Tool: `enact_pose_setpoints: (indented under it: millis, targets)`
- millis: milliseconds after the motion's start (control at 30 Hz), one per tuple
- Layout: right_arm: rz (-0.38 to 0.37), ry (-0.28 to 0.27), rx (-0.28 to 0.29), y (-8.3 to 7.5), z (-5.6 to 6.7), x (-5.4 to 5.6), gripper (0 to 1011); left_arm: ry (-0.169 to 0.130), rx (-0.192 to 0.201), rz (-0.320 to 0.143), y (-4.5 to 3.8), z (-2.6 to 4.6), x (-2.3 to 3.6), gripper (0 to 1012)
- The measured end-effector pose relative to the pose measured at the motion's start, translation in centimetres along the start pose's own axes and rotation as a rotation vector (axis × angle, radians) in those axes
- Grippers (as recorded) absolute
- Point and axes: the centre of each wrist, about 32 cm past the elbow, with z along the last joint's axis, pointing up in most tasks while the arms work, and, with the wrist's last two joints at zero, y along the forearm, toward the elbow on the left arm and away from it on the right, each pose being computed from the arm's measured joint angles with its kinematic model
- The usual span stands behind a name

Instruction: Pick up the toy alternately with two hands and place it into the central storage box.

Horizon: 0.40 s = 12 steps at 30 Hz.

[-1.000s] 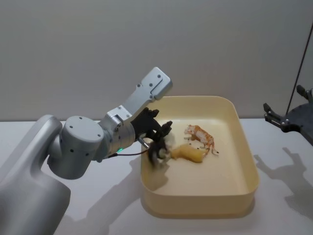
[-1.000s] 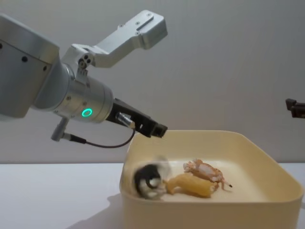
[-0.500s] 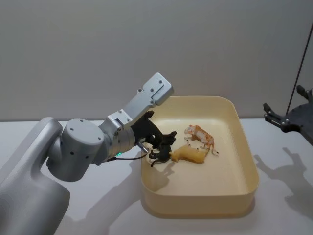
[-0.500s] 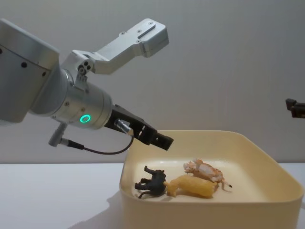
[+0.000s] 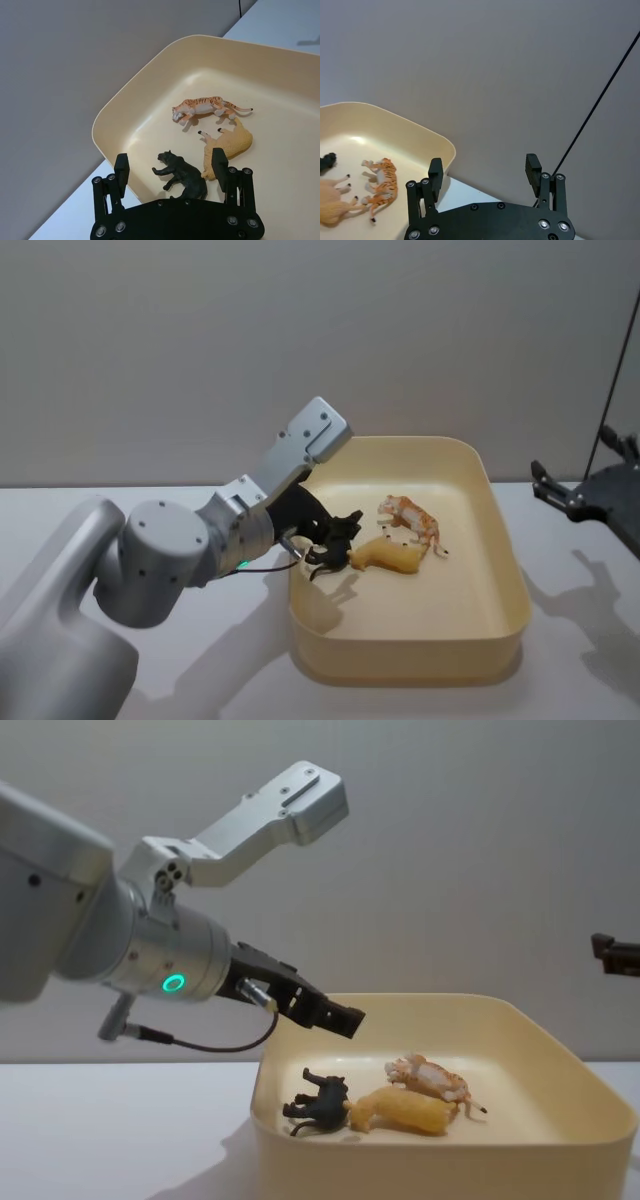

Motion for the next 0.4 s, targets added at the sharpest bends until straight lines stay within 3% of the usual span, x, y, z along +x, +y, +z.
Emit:
enact_pose_setpoints:
  millis: [400]
  targets:
    - [0.015, 0.152, 0.005, -2.5, 0.2, -3.7, 1001, 0.014, -0.131, 0.068, 1.14, -2.59, -1.73, 1001]
